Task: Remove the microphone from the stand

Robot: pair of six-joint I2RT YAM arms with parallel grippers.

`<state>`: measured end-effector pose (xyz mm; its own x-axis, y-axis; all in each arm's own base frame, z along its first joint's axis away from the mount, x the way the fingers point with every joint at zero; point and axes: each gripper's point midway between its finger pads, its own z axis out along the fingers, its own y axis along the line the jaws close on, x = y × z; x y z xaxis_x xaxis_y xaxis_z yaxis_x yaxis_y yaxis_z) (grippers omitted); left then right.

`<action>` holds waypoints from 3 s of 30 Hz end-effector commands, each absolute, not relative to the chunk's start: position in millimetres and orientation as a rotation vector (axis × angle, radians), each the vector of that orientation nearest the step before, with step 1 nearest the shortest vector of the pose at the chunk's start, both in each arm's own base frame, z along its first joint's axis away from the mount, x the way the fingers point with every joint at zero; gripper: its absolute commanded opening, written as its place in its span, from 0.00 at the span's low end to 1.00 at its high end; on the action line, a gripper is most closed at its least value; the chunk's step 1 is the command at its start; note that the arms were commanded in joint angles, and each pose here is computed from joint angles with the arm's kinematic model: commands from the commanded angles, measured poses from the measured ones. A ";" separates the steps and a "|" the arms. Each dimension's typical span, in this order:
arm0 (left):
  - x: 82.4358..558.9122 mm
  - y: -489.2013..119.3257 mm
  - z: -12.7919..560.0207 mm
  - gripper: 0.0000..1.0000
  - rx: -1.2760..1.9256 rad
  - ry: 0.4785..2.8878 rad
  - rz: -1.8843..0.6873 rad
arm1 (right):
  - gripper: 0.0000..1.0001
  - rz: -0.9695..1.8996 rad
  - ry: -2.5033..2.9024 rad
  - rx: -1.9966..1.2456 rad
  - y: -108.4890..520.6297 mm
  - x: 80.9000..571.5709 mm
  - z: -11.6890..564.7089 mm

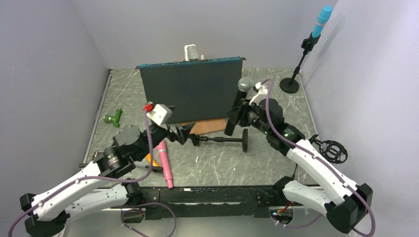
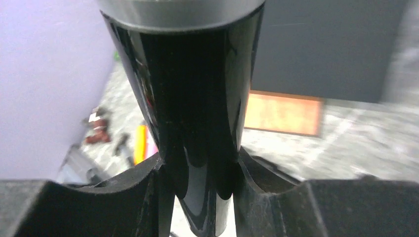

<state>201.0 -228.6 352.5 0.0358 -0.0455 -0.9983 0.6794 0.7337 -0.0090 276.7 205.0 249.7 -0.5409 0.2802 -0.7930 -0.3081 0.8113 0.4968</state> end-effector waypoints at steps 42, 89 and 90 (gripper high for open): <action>217.5 -124.0 393.1 1.00 0.115 1.296 -0.329 | 0.91 0.848 2.304 -0.455 444.6 208.2 132.4; 206.8 -108.6 406.1 0.98 0.066 1.246 -0.372 | 0.00 0.428 2.037 -0.037 337.2 260.7 195.8; 206.1 -108.2 406.7 0.98 0.066 1.243 -0.377 | 0.00 0.506 2.016 -0.024 336.0 259.3 209.5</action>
<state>210.6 -113.4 395.9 0.2441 -0.2070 -0.9474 0.3061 0.9435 -0.1273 254.3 318.0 123.8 -0.5608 -0.0502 -0.8264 -0.1179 0.9928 0.0197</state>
